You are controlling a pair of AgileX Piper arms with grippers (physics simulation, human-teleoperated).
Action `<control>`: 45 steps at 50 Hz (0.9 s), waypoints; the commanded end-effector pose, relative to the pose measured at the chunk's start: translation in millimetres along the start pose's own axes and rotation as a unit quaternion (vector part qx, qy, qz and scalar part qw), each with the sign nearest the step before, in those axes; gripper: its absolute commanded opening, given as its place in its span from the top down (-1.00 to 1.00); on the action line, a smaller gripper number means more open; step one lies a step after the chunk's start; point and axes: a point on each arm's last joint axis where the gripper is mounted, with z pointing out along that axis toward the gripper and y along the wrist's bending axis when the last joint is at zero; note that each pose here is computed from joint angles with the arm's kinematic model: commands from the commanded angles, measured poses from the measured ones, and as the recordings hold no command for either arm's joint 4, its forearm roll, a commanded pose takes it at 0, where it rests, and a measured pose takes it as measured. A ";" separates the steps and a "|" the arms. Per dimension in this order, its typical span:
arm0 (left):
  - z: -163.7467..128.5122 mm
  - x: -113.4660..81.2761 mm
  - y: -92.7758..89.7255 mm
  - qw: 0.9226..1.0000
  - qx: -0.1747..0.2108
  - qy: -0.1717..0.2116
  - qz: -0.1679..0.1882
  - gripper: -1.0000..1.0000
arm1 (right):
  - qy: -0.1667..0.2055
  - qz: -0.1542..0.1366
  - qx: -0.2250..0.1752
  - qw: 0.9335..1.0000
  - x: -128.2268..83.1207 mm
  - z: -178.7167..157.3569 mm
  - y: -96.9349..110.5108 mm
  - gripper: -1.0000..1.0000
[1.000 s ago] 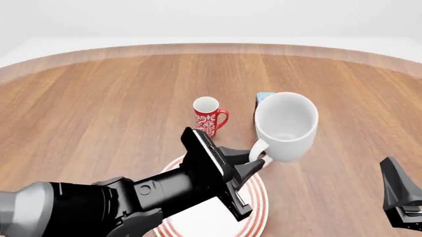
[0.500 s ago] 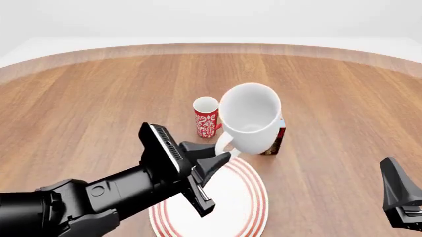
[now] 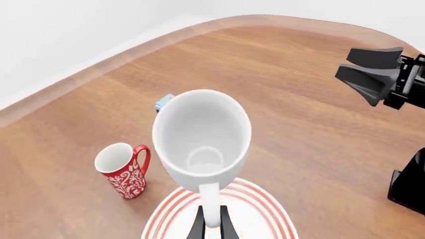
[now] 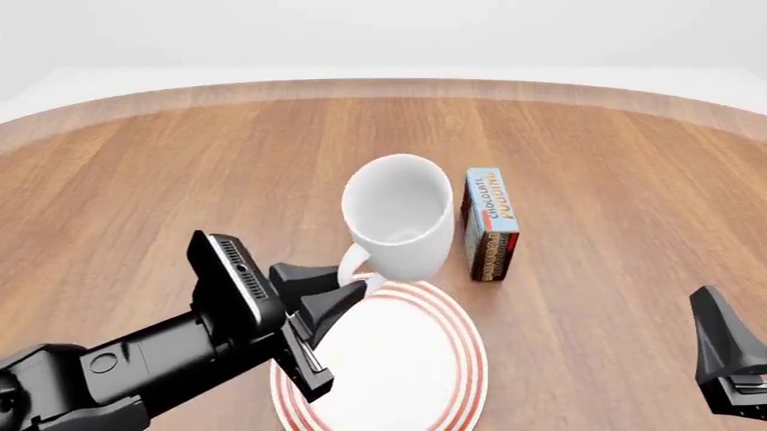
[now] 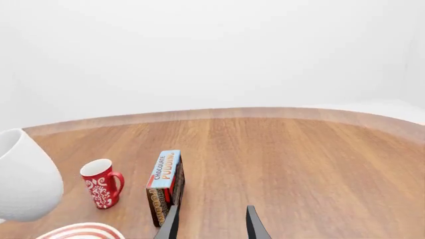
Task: Pick up the white mug and put it on the plate, and put the chocolate pudding to the right of the plate.
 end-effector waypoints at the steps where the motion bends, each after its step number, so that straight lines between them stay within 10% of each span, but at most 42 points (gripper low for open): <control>1: -12.5 8.5 3.3 1.000 -0.009 0.011 -0.002 1.00 | 0.000 -0.001 -0.001 1.000 0.0 0.0 0.1 -1.00; 45: -13.1 62.6 0.3 0.995 -0.008 0.095 -0.022 1.00 | 0.000 -0.003 0.000 1.000 -0.1 0.0 0.0 -1.00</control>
